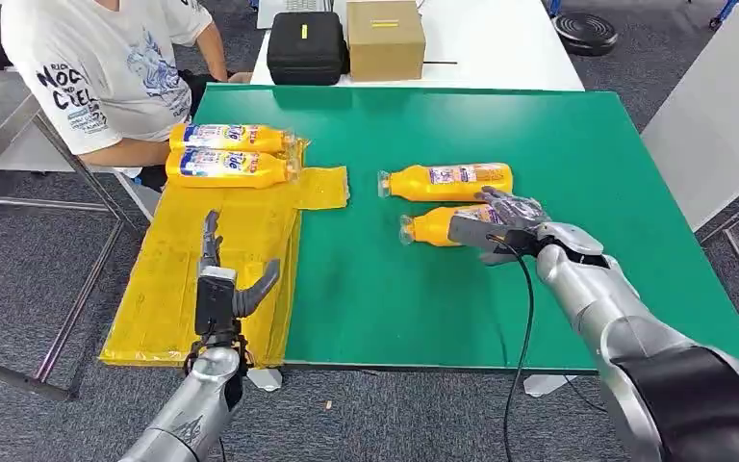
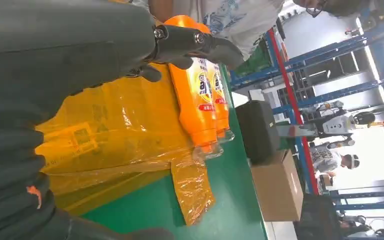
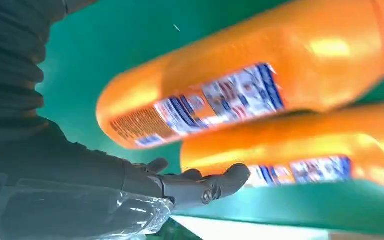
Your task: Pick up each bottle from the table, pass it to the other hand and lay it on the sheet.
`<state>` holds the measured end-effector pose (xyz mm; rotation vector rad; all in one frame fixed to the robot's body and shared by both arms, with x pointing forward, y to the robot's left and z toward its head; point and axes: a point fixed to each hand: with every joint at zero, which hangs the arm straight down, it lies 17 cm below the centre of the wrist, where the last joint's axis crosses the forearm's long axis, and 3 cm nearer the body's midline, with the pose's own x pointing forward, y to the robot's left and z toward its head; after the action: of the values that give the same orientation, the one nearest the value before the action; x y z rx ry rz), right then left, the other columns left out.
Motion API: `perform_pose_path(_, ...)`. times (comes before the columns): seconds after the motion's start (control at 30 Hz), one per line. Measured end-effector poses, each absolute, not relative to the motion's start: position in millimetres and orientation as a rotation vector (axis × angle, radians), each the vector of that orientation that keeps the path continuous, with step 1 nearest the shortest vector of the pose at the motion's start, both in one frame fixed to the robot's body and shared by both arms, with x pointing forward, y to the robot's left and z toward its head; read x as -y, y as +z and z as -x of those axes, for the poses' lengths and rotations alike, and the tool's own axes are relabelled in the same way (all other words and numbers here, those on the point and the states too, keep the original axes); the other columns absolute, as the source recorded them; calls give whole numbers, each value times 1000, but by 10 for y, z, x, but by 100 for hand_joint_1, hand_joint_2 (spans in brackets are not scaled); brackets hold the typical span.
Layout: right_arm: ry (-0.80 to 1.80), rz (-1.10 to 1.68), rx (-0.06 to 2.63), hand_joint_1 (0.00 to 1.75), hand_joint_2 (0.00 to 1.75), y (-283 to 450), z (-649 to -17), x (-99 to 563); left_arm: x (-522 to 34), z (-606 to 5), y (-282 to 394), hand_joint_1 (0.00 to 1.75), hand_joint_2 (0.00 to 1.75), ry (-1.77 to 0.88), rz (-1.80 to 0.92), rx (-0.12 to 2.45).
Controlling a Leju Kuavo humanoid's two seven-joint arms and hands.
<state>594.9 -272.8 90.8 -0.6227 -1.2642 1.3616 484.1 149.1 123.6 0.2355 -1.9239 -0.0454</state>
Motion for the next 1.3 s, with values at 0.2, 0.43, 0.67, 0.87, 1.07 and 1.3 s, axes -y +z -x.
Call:
perform_pose_path(0.2, 1329, 621, 1325, 0, 175, 1050, -6004, 2688, -1485, -4825, 1241, 0, 175, -48, -235, 1928)
perform_pose_path(0.43, 1317, 628, 1373, 0, 175, 1139, -6029, 2657, -1483, -4818, 1274, 0, 175, -45, -233, 1938)
perform_pose_path(0.67, 1332, 619, 1258, 0, 175, 948, -5977, 2783, -1472, -4822, 1280, 0, 175, -46, -224, 1939)
perform_pose_path(0.87, 1348, 662, 1052, 0, 175, 685, -5893, 3084, -1455, -4833, 1285, 0, 175, -47, -213, 1938)
perform_pose_path(1.07, 1373, 751, 894, 0, 175, 559, -5836, 3407, -1432, -4842, 1264, 0, 175, -48, -211, 1930)
perform_pose_path(1.3, 1410, 879, 854, 0, 175, 659, -5904, 3597, -1426, -4842, 1234, 0, 175, -51, -213, 1918)
